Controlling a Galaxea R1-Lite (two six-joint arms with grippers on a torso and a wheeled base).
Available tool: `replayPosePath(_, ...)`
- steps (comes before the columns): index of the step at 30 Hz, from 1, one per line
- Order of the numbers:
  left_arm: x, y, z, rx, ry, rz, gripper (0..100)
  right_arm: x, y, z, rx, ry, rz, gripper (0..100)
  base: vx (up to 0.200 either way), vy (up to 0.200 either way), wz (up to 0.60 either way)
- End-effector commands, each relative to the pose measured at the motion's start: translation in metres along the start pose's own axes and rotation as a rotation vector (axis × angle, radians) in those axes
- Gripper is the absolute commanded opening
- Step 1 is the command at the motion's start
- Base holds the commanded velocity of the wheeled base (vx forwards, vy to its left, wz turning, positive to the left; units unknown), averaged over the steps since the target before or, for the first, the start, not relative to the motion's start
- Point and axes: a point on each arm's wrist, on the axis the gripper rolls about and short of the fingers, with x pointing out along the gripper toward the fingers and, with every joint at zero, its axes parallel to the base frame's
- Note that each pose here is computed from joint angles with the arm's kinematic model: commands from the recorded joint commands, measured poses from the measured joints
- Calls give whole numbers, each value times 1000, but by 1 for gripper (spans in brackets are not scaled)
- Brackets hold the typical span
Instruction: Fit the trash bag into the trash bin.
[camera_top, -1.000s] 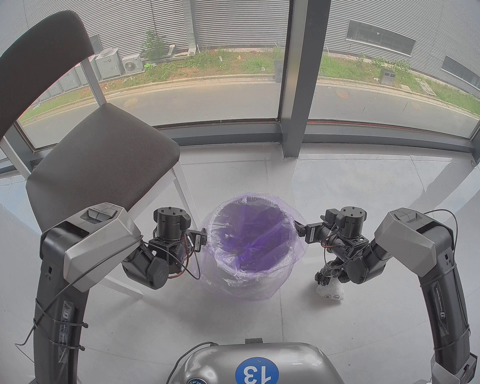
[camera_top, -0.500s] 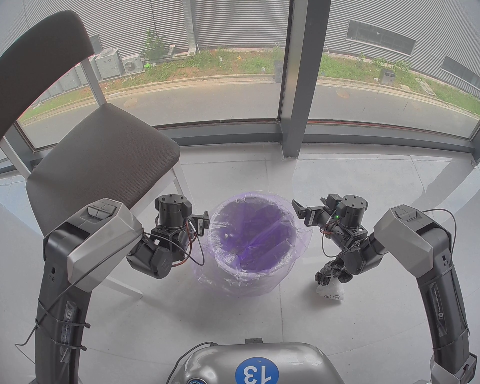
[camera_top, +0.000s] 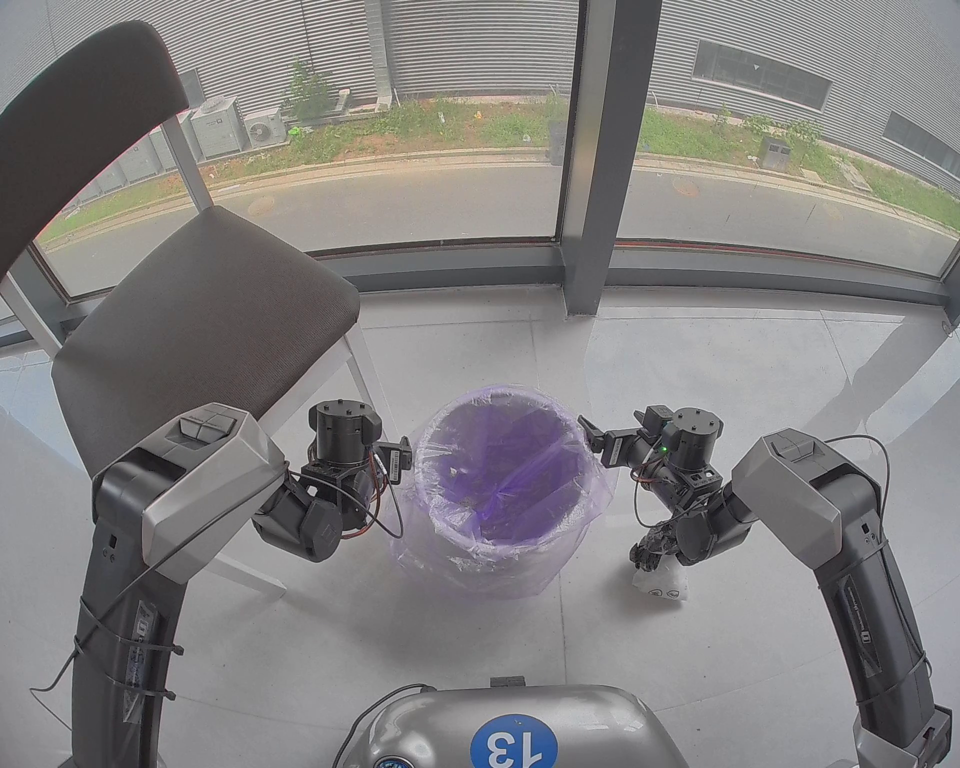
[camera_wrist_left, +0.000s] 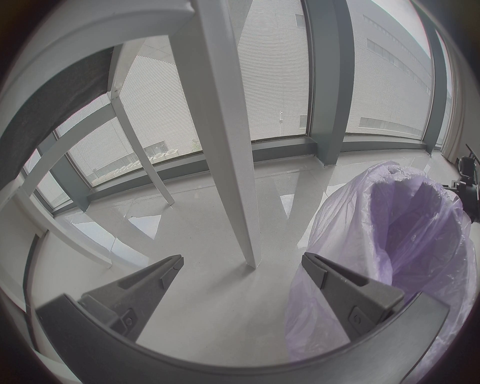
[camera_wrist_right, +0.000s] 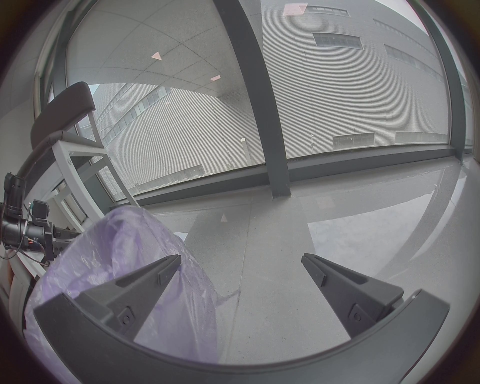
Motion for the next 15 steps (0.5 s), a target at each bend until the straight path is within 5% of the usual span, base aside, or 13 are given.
replayPosePath(1,3,-1,-9,7,21,2,100,-1,-2,-18,2,35,2,100,0,0,0)
replayPosePath(15,4,-4,-35,35,89,-4,100,-4,0,-32,2,77,8,100,0,0,0)
